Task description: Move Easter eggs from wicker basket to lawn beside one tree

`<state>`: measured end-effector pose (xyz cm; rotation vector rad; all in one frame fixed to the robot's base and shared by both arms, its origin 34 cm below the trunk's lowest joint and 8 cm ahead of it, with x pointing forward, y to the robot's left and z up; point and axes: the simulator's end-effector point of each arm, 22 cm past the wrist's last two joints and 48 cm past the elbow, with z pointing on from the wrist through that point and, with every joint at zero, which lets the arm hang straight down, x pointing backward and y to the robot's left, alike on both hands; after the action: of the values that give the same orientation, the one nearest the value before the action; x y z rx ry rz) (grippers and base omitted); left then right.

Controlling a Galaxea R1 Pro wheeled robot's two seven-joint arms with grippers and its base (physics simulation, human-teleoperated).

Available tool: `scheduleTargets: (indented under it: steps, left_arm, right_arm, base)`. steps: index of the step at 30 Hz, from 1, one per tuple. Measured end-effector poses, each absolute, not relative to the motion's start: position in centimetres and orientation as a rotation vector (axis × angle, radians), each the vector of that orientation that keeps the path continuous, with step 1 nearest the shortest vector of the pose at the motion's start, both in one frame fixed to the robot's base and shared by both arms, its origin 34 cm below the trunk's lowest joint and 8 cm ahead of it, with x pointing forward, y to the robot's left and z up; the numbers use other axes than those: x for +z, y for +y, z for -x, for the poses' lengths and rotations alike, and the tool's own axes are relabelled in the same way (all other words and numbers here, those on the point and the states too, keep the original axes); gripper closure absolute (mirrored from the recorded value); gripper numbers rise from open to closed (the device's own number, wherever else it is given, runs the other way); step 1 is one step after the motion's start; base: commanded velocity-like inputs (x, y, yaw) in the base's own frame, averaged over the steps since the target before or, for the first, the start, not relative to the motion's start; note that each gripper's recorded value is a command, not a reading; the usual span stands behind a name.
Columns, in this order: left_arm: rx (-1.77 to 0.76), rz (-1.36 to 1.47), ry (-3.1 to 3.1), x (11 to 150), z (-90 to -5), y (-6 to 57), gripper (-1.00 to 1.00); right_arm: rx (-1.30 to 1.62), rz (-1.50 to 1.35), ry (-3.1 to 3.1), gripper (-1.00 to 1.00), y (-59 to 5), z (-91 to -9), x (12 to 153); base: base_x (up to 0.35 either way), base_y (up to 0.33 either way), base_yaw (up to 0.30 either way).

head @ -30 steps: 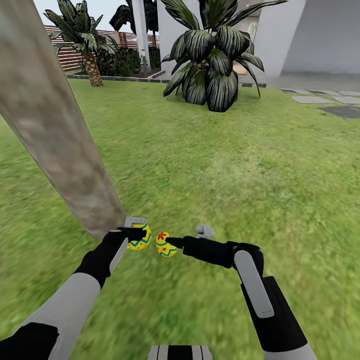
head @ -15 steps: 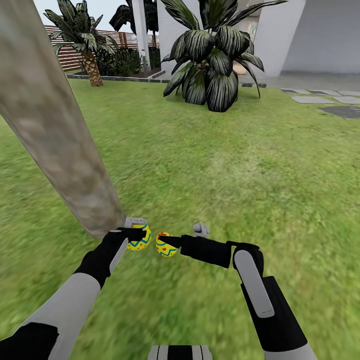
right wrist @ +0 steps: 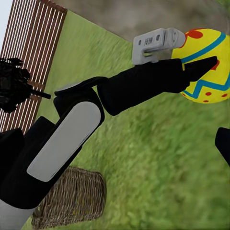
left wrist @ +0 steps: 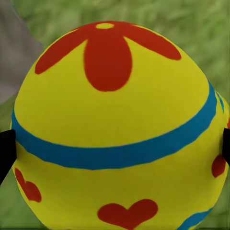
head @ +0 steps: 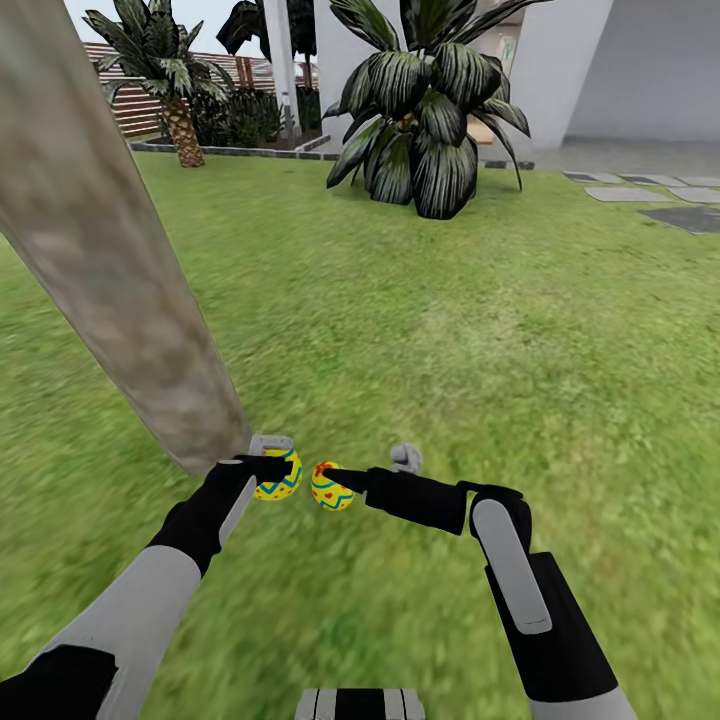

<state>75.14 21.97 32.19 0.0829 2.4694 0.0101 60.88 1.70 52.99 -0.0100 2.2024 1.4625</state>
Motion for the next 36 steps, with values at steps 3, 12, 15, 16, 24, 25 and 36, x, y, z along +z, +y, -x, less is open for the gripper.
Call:
scheduleTargets:
  steps: [3, 12, 15, 16, 24, 25, 36]
  left_arm:
    - [0.01, -0.083, 2.47, 32.24, -75.15, 21.97, 1.0]
    - [0.009, -0.084, 2.477, 31.71, -75.05, 21.93, 1.0]
    - [0.009, -0.084, 2.481, 31.43, -74.97, 21.95, 1.0]
    - [0.009, -0.084, 2.481, 31.43, -74.97, 21.94, 1.0]
    - [0.007, -0.084, 2.475, 31.63, -75.12, 21.87, 1.0]
    - [0.007, -0.084, 2.475, 31.61, -75.11, 21.87, 1.0]
    - [0.007, -0.084, 2.475, 31.62, -75.12, 21.87, 1.0]
  right_arm:
    - [1.463, 0.009, 2.202, -1.0, 1.7, -60.88, 53.01]
    - [1.464, 0.002, 2.208, -1.0, 1.65, -60.95, 52.55]
    - [1.466, -0.001, 2.211, -1.0, 1.65, -60.95, 52.33]
    - [1.467, -0.001, 2.211, -1.0, 1.65, -60.95, 52.34]
    - [1.466, -0.001, 2.211, -1.0, 1.65, -60.95, 52.33]
    - [1.466, -0.002, 2.211, -1.0, 1.64, -60.96, 52.33]
    - [1.467, -0.002, 2.212, -1.0, 1.66, -60.93, 52.31]
  base:
    - [0.0, 0.0, 0.0]
    - [0.0, 0.0, 0.0]
    - [0.0, 0.0, 0.0]
    - [0.0, 0.0, 0.0]
    - [-0.008, 0.0, 0.0]
    - [-0.111, 0.0, 0.0]
    - [-0.077, 0.0, 0.0]
